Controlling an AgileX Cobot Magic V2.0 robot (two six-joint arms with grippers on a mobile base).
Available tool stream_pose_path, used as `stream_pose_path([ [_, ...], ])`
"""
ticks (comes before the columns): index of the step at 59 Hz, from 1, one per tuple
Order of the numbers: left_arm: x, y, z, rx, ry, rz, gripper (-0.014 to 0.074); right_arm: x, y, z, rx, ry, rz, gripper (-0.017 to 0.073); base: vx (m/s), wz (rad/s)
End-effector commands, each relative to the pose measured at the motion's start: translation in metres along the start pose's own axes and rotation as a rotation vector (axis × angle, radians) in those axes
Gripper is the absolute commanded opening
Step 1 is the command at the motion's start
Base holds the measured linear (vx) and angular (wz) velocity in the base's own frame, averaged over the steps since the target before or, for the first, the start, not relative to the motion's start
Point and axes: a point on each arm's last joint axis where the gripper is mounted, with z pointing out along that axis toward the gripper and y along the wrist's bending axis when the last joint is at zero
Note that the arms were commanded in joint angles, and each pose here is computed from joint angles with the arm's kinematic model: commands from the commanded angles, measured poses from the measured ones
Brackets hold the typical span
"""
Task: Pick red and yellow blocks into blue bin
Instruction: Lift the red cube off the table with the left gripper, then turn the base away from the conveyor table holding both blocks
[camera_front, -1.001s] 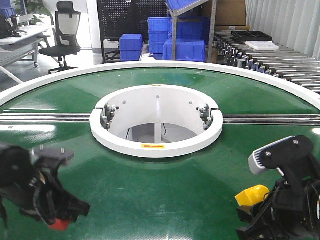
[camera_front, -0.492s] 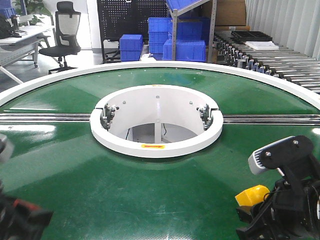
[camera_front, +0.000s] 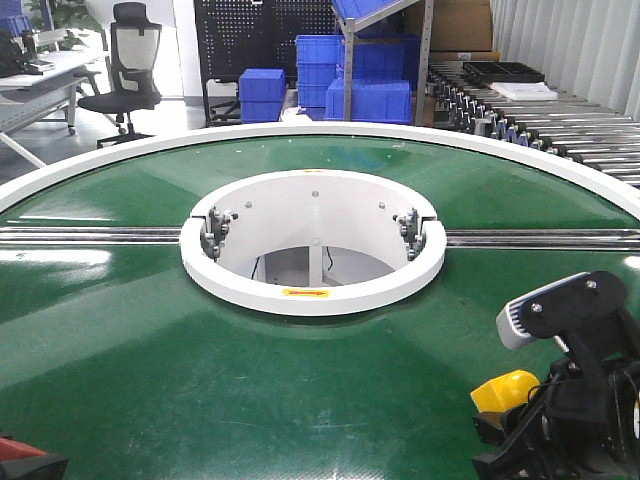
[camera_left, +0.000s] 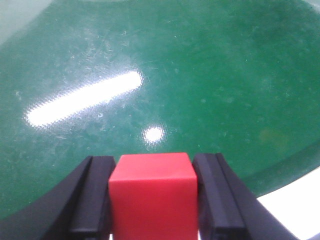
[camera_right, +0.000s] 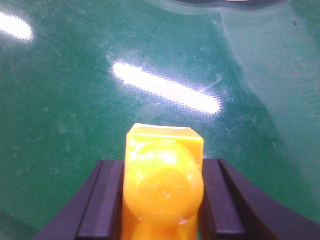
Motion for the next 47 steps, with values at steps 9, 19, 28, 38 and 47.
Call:
stream_pose_path([
  [9,-0.0111,-0.0024,-0.0081,0.015,-0.096,-0.01,0.0215,-0.0131,-0.0021,-0.0116,0.012,-0.107,-0.01,0.0242,0.0,0.0],
  [19,-0.0111,-0.0024,-0.0081,0.015,-0.096,-0.01,0.0215,-0.0131,-0.0021,-0.0116,0.012,-0.107,-0.01,0.0242,0.0,0.0],
  [28,-0.0111,-0.0024,-0.0081,0.015,-0.096,-0.01,0.0215,-0.0131,-0.0021,-0.0116,0.012,-0.107,-0.01,0.0242,0.0,0.0],
  [38,-0.0111,-0.0024,-0.0081,0.015,-0.096,-0.01,0.0215,-0.0131,-0.0021,-0.0116,0.012,-0.107,-0.01,0.0242,0.0,0.0],
  [47,-0.0111,-0.0024,-0.0081,0.015,-0.096,-0.01,0.0215,-0.0133,-0.0021,-0.0117,0.012,-0.109,-0.01,0.0242,0.0,0.0],
])
